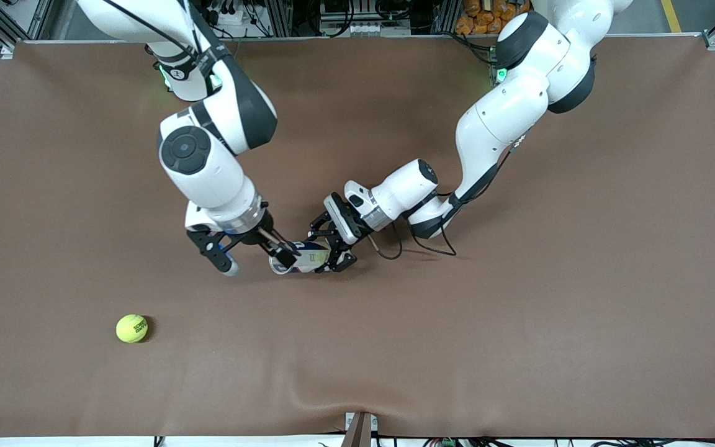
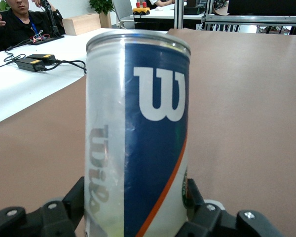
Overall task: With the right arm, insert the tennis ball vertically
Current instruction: 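Open the right gripper to drop the ball into the can, then move the right gripper to the second ball and grasp it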
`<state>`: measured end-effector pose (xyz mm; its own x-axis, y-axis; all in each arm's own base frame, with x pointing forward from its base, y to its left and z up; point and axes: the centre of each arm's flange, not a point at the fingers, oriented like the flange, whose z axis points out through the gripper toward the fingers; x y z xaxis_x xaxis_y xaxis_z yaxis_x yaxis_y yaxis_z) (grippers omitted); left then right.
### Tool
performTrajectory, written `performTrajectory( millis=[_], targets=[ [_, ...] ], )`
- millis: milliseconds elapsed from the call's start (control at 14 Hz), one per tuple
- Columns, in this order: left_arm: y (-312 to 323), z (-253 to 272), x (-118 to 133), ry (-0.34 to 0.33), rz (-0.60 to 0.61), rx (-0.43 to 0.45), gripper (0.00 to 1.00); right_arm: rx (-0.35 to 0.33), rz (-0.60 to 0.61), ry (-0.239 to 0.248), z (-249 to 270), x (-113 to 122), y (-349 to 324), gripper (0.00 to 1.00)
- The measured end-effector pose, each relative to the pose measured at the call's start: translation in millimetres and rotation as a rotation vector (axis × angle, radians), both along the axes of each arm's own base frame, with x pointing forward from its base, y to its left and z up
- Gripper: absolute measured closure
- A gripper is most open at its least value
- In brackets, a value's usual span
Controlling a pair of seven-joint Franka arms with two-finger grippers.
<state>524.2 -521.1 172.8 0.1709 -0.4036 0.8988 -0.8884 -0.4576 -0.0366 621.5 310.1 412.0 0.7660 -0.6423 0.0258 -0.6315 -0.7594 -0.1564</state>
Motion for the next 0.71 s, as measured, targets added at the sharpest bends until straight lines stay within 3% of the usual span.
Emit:
performTrajectory(
  millis=[357, 714],
  targets=[
    [-3.4, 3.7, -1.7, 0.001, -0.003, -0.010, 0.18, -0.084, 0.226, 0.004, -4.3, 41.3, -116.5, 0.00],
    [-8.5, 8.9, -4.8, 0.004, -0.007, -0.024, 0.18, -0.146, 0.435, 0.081, -71.0, 69.8, -254.1, 0.00]
  ],
)
